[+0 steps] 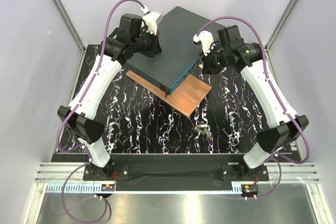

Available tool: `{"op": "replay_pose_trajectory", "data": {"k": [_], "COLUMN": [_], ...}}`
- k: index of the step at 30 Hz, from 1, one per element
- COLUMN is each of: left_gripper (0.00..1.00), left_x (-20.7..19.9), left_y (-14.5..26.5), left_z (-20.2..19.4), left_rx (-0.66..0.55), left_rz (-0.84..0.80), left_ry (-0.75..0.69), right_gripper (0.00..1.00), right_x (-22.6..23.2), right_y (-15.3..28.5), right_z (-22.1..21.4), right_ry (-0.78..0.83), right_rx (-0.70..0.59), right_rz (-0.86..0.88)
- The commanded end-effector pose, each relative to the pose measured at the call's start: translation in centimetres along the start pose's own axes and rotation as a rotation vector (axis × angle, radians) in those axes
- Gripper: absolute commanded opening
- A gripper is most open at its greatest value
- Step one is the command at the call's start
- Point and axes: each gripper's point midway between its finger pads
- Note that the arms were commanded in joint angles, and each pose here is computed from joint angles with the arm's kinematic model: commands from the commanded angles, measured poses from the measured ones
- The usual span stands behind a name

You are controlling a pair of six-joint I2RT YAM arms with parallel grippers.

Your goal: Insert the plug into the switch port

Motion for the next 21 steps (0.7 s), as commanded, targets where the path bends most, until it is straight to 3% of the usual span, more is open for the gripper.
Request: {"op": "replay_pose_trajectory", "data": {"k": [1, 21], "left_gripper": [0.00, 0.00], "left_x": [-0.5, -0.3], "left_y": [0.4, 0.1], "left_z": [1.2, 1.0], "left_rx": [-0.045, -0.036], "left_rz": [-0.027, -0.032], "left_ry": [0.002, 0.009], "right_gripper": [0.00, 0.00], "right_x": [1.2, 0.4], "right_y": [0.5, -0.2], "right_z": [3.9, 5.7], "right_ry": [0.050, 0.063], "right_rx": [-0.151, -0.182], "right_rz": [0.068, 0.080]}}
Point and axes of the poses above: each gripper's point midway between its finger pads, its own y axis back along the fingers, its own x axis along the line the jaws close on, z = x × y, and after that the axes turned 11 degrees about y, right-handed
